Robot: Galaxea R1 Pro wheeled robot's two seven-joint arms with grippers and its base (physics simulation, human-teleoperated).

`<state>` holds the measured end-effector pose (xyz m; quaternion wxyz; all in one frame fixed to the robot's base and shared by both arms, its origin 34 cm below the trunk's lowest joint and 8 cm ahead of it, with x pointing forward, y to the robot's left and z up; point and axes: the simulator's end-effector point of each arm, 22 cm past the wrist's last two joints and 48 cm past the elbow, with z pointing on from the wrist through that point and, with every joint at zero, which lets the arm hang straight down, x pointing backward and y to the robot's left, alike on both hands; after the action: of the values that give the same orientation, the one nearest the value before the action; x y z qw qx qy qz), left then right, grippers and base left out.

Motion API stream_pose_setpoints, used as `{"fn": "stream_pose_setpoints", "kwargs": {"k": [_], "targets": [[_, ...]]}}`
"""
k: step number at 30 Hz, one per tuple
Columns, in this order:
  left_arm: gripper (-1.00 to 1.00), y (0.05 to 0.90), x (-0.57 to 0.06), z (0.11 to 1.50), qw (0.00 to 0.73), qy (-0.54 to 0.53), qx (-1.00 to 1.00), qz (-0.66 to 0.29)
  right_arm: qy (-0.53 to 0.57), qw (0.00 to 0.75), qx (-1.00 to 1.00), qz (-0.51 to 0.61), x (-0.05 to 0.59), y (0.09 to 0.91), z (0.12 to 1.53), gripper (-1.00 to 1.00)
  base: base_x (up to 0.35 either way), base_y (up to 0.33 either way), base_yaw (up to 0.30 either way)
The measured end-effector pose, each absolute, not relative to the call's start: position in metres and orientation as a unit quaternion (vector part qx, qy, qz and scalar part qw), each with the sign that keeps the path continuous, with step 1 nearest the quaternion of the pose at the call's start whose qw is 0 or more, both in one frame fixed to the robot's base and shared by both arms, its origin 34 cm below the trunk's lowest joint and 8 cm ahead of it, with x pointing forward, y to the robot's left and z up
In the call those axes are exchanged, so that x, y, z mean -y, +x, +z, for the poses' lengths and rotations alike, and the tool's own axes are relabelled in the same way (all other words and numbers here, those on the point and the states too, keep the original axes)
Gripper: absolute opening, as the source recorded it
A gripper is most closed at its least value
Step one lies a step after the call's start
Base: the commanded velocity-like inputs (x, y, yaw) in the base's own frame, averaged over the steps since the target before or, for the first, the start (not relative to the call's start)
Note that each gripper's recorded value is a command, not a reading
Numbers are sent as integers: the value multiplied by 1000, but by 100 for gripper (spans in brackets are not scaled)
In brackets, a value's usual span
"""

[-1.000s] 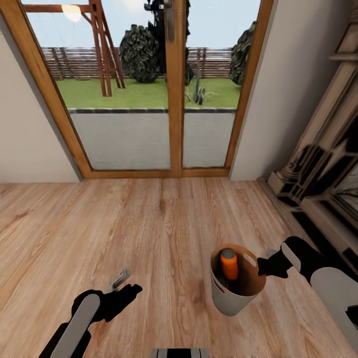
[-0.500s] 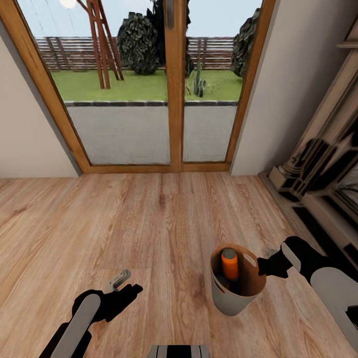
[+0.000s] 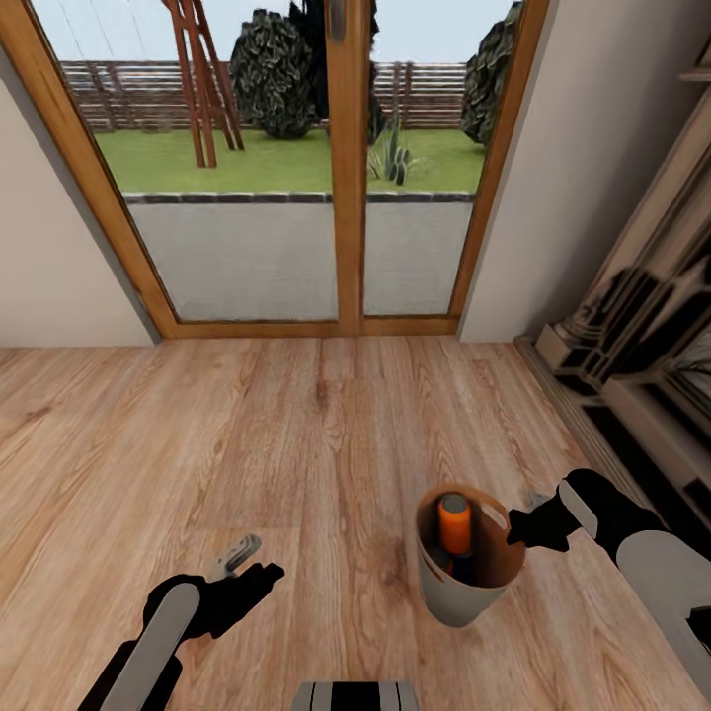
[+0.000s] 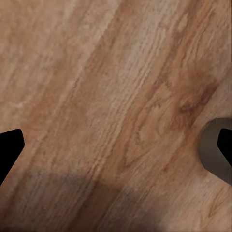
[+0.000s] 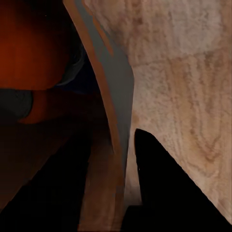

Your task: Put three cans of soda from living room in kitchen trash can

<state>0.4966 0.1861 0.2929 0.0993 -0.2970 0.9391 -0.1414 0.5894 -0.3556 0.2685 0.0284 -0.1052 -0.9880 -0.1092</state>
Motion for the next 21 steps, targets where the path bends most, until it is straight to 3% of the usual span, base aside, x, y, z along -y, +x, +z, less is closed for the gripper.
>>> {"fn": "stream_pose_setpoints", "kwargs": {"k": [13, 21], "targets": [[100, 484, -188, 284, 87, -296, -942, -131, -101, 18, 988, -112, 354, 595, 272, 100, -4, 0, 0], [100, 467, -182, 276, 74, -288, -947, -125, -69, -34, 990, -119, 346, 626, 294, 100, -244, 0, 0]]}}
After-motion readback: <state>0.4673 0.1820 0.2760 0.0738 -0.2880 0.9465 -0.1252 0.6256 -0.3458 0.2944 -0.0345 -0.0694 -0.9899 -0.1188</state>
